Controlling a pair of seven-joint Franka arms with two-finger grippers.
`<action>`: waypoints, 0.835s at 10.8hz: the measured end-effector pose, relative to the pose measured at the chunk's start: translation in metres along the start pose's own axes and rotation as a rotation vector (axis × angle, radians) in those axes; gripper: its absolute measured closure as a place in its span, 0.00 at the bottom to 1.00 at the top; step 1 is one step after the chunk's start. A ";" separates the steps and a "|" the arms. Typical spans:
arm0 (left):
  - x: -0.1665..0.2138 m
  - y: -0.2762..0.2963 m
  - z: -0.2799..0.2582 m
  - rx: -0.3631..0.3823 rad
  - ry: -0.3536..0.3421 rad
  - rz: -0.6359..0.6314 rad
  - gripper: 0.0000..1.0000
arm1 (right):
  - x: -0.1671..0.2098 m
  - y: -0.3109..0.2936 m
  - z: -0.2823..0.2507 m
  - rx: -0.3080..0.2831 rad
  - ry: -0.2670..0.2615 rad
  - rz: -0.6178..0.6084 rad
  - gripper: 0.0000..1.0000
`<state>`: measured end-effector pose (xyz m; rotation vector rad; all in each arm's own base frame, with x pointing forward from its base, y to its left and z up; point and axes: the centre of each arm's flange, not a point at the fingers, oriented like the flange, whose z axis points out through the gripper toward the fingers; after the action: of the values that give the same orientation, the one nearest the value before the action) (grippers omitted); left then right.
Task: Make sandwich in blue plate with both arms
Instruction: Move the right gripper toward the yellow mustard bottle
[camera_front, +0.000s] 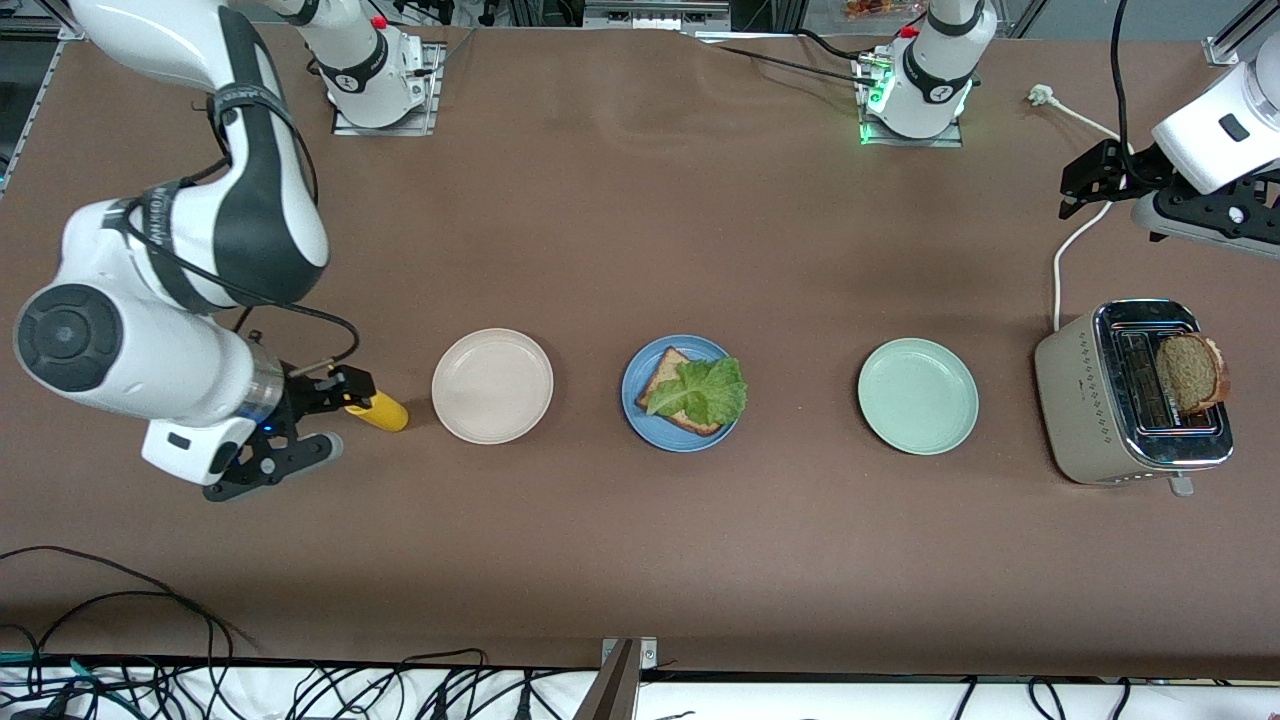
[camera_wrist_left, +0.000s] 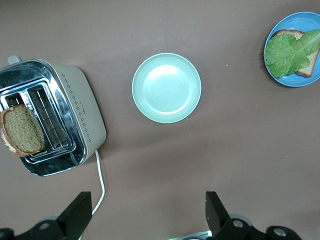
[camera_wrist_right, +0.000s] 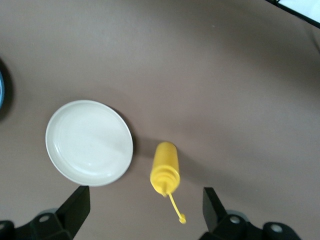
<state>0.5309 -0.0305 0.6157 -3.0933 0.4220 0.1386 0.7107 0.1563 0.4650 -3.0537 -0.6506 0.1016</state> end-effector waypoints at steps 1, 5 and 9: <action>0.000 0.000 0.000 0.000 0.000 0.000 0.00 | -0.009 0.012 -0.004 0.007 -0.004 -0.030 0.00; 0.000 0.000 0.000 0.000 0.000 0.000 0.00 | -0.044 0.078 -0.005 0.138 0.097 -0.306 0.00; 0.000 0.000 0.000 0.000 0.000 0.000 0.00 | -0.091 0.147 0.043 0.284 0.215 -0.542 0.00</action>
<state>0.5309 -0.0303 0.6157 -3.0935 0.4216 0.1387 0.6851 -0.0146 0.4232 -2.4738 -1.2807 -0.1288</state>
